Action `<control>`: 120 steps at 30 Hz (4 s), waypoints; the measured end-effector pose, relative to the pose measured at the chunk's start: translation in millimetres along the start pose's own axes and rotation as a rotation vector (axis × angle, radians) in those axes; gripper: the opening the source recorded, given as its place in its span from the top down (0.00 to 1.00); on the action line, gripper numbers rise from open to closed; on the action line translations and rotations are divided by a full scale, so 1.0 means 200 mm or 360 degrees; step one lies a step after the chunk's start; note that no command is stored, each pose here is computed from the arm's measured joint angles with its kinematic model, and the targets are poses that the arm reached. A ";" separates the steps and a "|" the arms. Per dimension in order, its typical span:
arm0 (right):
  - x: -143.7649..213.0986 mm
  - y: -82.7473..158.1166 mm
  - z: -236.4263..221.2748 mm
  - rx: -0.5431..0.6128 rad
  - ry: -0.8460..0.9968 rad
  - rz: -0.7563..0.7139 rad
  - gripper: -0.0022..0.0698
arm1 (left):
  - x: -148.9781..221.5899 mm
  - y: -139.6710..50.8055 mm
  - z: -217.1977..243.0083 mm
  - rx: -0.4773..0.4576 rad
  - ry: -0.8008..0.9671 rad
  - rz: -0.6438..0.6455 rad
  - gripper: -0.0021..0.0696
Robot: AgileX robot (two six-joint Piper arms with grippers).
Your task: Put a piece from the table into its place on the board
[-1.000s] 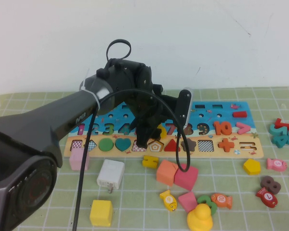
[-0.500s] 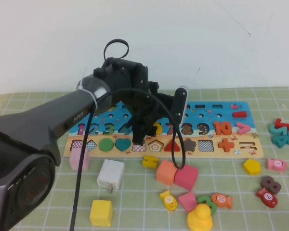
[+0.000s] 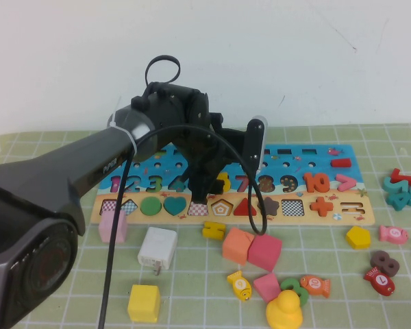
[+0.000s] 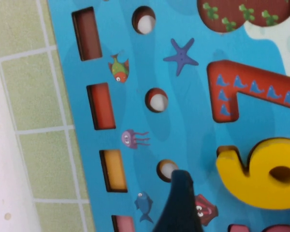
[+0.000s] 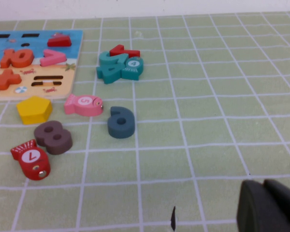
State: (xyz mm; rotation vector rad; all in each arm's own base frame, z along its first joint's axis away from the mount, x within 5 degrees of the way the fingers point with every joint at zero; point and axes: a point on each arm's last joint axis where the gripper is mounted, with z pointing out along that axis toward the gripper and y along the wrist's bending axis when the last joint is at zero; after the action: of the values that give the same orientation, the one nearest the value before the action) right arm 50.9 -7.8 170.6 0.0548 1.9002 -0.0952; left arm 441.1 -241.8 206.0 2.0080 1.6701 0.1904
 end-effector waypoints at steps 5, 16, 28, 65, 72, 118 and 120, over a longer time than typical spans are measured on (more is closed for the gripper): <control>0.00 0.00 0.00 0.0000 0.0000 0.0000 0.97 | -0.01 0.01 -0.04 -0.0024 -0.0011 -0.0005 0.28; 0.00 0.00 0.00 0.0000 0.0000 0.0000 0.97 | -0.08 0.10 -0.55 -0.0222 -0.0147 -0.0674 0.90; 0.00 0.00 0.00 0.0000 0.0000 0.0000 0.97 | -0.07 -0.03 -0.99 -0.0173 -0.0263 -0.1116 0.97; 0.00 0.00 0.00 0.0000 0.0000 0.0000 0.97 | 0.39 -1.58 -1.61 -0.0435 -0.0753 -0.1765 0.97; 0.00 0.00 0.00 0.0000 0.0000 0.0000 0.97 | 0.43 -1.67 -1.58 -0.0326 -0.0582 -0.1801 0.97; 0.00 0.00 0.00 0.0000 0.0000 0.0000 0.97 | 0.69 -1.90 -1.04 -0.1275 -0.0673 -0.2070 0.97; 0.00 0.00 0.00 0.0000 0.0000 0.0000 0.97 | 0.69 -1.90 -1.04 -0.1276 -0.0671 -0.2068 0.97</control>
State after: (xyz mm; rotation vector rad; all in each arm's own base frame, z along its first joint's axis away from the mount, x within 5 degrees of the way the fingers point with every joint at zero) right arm 50.9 -7.8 170.6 0.0548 1.9002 -0.0952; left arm 52.5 -7.5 176.3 0.1865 1.8292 -0.0460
